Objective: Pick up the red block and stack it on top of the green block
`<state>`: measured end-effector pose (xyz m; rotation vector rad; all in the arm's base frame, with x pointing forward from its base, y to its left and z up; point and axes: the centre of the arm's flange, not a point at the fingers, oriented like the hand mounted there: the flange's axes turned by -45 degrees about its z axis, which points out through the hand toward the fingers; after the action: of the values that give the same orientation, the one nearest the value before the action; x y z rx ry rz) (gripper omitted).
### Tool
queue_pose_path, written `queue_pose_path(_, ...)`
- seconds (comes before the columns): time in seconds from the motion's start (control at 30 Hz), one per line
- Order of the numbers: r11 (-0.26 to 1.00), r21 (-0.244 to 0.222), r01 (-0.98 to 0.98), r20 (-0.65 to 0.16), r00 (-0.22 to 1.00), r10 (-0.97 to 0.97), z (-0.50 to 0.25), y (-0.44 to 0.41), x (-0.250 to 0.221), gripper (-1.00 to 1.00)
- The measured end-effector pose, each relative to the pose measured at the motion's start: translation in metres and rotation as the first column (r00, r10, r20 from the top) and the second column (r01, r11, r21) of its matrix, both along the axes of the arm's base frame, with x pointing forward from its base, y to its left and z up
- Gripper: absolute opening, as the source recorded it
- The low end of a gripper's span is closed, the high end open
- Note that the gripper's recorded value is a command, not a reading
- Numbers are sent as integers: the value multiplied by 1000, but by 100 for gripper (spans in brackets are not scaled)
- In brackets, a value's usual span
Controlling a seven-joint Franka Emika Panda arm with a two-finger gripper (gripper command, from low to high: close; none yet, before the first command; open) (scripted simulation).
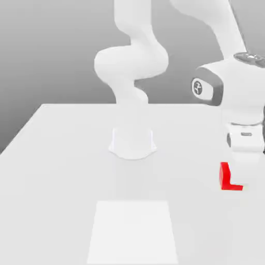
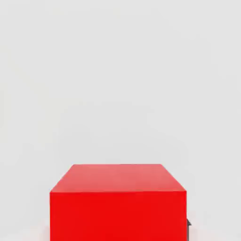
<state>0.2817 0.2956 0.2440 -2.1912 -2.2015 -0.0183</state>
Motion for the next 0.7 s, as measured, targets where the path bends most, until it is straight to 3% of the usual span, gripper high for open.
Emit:
queue_pose_path(0.17,977,-28,-212,13,977,213,2,45,-95,-100)
queue_pose_path(0.47,969,-35,-245,20,969,246,-53,51,-110,-100)
queue_pose_path(0.5,968,-35,-247,18,969,248,-60,51,-111,100)
queue_pose_path(0.7,968,-34,-249,17,968,249,-64,50,-112,100)
